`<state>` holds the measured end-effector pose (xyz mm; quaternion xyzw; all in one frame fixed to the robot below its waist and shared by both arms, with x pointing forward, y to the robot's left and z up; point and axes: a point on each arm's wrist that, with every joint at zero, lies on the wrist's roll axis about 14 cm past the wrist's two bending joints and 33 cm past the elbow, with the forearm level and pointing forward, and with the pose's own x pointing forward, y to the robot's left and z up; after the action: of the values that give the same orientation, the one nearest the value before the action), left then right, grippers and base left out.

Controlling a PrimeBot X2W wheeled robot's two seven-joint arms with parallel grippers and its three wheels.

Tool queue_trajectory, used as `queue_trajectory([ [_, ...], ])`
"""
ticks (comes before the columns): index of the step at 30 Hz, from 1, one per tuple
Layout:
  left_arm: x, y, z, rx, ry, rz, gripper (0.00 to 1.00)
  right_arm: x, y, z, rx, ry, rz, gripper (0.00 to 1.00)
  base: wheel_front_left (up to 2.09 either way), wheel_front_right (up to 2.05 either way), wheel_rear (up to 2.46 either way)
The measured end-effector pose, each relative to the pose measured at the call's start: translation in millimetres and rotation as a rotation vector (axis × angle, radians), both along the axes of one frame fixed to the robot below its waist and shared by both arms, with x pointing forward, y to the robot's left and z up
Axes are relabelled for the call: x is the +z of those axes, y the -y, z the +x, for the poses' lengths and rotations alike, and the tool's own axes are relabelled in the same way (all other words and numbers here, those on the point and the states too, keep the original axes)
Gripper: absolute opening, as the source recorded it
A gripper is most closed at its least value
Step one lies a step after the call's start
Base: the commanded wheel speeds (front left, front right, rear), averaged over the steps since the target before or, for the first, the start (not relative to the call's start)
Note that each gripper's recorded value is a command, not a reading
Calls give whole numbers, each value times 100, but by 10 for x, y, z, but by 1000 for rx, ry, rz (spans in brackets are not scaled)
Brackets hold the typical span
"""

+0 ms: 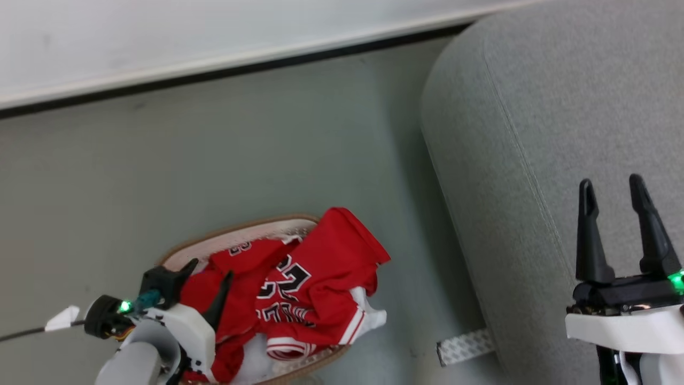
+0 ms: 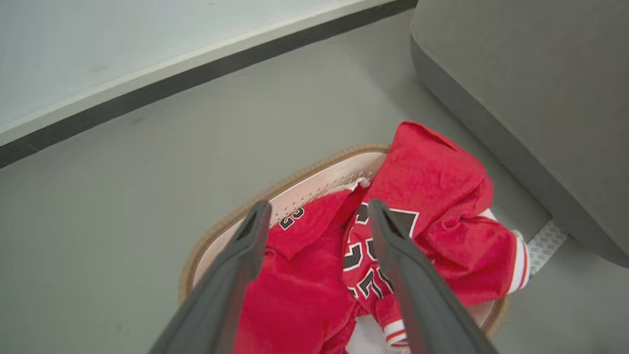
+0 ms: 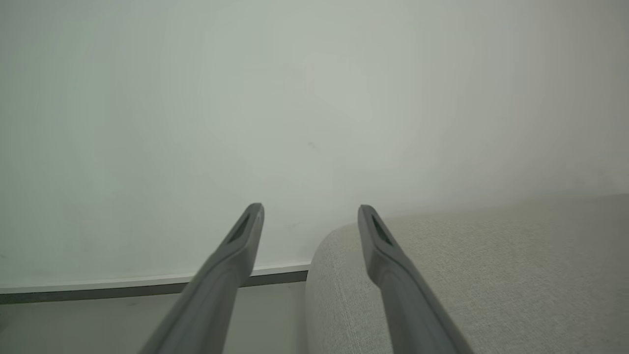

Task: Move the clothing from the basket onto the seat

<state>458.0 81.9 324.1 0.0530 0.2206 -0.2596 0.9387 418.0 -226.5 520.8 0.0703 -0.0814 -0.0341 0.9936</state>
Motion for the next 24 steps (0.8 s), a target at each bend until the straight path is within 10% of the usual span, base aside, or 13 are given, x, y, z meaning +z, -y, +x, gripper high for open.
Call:
queue_trajectory([
  [24,-2056,51,-481,-489,-509,467,100,-544,481,157,-130,-147,-17,100,0,0,0],
])
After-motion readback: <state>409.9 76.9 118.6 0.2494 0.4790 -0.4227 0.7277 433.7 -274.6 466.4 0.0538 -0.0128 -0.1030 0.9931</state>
